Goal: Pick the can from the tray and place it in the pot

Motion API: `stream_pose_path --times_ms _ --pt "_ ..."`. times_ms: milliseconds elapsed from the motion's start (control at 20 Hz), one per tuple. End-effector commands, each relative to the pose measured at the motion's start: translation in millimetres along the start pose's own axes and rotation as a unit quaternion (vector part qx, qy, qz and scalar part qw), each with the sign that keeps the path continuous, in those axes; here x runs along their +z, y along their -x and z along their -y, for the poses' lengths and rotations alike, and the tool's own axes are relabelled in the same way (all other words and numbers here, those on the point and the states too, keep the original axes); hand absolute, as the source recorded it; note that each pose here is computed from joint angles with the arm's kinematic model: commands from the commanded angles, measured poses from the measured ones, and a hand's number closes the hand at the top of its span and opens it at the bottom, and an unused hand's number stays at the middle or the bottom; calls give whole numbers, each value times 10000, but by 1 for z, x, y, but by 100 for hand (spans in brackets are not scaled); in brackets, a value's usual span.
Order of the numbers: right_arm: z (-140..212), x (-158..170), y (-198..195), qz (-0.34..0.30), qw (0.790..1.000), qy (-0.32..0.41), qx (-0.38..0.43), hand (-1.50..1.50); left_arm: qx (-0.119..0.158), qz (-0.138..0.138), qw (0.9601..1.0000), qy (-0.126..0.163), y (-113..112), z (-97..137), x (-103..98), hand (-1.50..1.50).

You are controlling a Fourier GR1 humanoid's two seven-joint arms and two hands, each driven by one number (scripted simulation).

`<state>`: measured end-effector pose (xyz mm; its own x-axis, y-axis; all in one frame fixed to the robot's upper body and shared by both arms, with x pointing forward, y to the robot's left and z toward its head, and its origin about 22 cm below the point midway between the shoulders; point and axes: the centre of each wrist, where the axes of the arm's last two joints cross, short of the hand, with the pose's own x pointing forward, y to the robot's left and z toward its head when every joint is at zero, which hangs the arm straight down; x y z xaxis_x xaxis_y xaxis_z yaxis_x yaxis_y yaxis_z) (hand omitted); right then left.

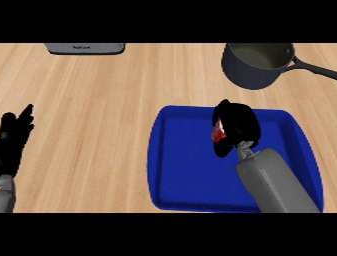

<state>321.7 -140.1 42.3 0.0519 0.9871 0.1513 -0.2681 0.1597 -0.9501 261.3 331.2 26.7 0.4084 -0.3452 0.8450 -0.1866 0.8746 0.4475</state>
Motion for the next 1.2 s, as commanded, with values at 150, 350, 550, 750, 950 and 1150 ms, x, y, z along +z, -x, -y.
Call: stream_pose_path --times_ms 150,350,550,750,950,1150 --pt "43 21 185 -1215 9916 442 -10 150 103 -133 9995 -273 10 -21 2 0" --pt "89 57 296 -1931 9782 758 -50 150 186 -240 9992 -248 16 -11 5 0" --pt "108 97 362 -2131 9648 1542 64 150 119 -181 9997 -145 5 -10 0 0" --pt "144 100 364 -1675 9471 2683 -541 150 92 -128 9999 -20 2 -16 -5 0" --pt "161 116 365 -809 9250 3583 -976 150 88 -109 9998 -108 9 -5 1 0" --pt "203 129 347 -287 8992 4223 -1107 150 -13 -49 10000 -55 1 -9 7 0"
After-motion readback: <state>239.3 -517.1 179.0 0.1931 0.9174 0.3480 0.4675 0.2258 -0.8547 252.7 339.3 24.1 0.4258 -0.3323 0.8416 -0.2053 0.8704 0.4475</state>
